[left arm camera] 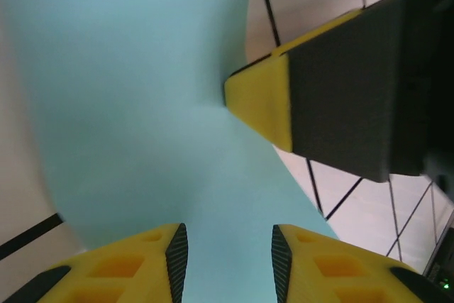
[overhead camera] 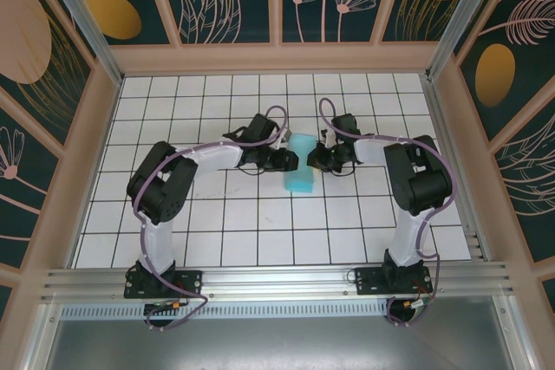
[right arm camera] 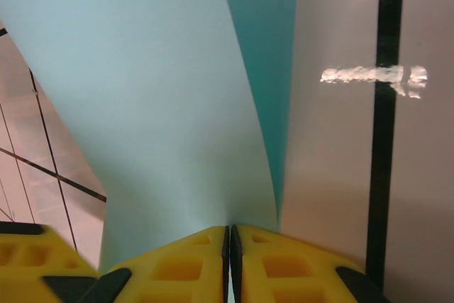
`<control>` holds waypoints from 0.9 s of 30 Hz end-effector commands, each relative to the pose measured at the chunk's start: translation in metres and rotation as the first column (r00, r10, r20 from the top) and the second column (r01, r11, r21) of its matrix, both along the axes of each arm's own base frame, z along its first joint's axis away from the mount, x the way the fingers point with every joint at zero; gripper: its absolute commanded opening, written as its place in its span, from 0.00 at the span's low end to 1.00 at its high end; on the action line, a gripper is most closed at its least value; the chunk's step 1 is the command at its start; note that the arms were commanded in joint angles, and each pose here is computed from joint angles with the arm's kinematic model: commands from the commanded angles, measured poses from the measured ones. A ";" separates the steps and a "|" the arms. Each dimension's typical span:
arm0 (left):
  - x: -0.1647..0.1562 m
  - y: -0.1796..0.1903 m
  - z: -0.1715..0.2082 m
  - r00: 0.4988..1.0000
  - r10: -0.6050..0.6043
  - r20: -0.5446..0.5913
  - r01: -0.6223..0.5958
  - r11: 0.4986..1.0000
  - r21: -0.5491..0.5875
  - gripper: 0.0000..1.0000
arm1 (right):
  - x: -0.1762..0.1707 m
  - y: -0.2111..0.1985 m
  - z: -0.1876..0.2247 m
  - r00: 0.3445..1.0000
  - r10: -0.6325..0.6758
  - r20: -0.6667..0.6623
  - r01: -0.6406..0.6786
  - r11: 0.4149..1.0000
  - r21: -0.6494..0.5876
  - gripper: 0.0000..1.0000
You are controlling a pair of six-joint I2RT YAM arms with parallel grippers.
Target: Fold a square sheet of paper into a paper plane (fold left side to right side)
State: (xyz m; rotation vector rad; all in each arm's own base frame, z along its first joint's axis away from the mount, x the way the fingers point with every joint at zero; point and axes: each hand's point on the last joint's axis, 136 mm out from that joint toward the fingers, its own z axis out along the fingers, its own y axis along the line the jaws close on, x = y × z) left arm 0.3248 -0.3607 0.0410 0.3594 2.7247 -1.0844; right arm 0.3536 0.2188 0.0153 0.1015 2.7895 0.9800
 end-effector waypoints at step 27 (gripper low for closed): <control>-0.078 0.027 -0.016 0.988 -0.127 -0.083 0.127 0.992 -0.008 0.40 | -0.021 -0.014 -0.033 0.996 -0.006 -0.093 -0.005 0.993 -0.122 0.15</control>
